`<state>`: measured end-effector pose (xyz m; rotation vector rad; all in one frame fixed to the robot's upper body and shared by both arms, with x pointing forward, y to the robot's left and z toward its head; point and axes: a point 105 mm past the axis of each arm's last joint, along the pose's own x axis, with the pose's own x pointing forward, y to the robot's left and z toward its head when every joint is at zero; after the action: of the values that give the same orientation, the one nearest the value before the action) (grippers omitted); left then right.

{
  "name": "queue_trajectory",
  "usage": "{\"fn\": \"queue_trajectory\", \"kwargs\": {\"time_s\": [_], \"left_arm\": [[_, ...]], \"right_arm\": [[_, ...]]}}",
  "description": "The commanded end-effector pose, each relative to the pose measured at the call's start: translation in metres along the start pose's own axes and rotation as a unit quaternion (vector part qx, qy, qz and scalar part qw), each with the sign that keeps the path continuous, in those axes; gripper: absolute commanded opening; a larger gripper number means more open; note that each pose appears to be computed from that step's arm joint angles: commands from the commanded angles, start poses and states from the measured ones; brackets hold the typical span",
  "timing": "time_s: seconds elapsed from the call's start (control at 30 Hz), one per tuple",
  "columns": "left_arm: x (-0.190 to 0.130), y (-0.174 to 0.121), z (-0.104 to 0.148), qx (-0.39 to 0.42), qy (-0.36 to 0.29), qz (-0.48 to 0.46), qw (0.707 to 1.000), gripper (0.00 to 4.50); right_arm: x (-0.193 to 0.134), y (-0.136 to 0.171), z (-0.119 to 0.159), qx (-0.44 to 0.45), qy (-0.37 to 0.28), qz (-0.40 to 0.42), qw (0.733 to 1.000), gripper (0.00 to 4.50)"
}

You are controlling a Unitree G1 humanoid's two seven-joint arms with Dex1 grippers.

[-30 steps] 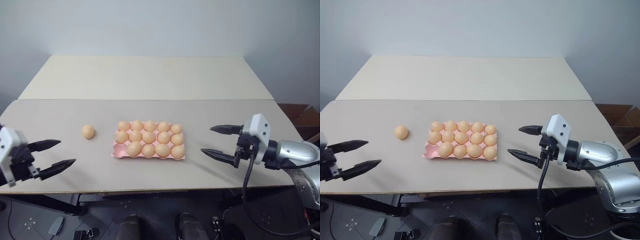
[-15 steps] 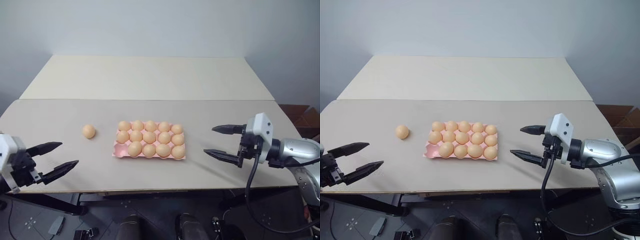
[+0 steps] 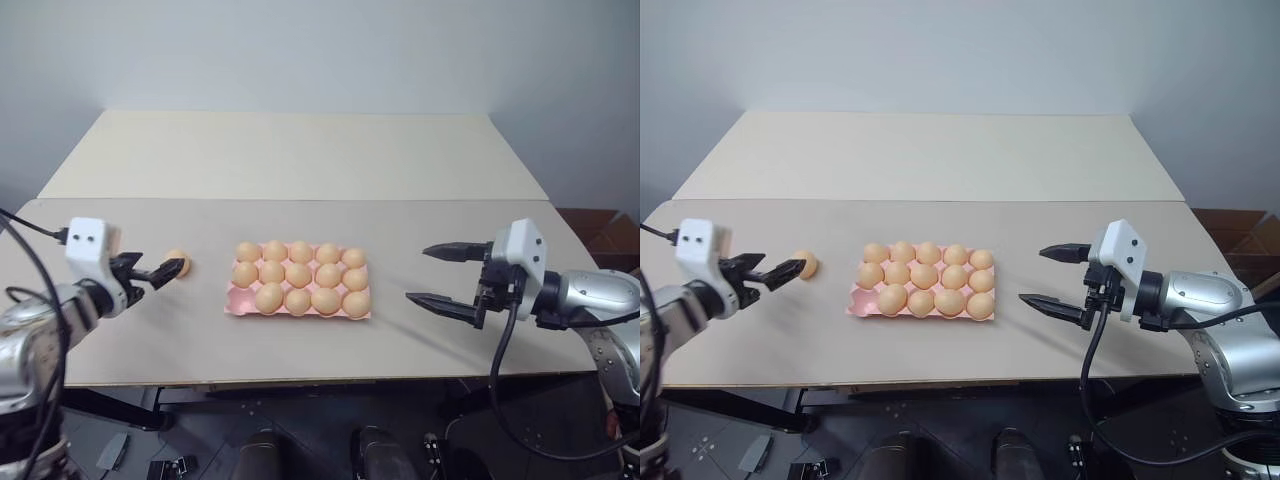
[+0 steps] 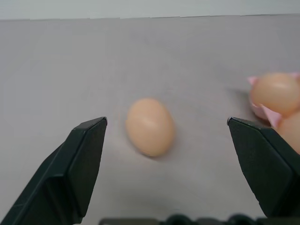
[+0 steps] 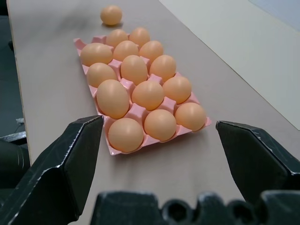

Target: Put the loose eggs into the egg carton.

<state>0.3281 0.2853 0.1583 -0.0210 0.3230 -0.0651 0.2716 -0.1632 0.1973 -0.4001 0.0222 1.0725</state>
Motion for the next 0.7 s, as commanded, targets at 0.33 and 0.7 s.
{"fn": "queue_trajectory", "kwargs": {"time_s": [0.33,0.7], "left_arm": [[0.055,-0.008,-0.015,-0.041,0.084,0.103,0.990,4.08],[0.047,-0.024,0.007,0.028,0.038,0.022,0.999,1.78]], "right_arm": [[-0.002,0.000,0.018,-0.037,-0.023,-0.012,0.999,4.50],[-0.004,0.001,0.018,-0.034,-0.023,-0.029,0.999,4.50]]}}
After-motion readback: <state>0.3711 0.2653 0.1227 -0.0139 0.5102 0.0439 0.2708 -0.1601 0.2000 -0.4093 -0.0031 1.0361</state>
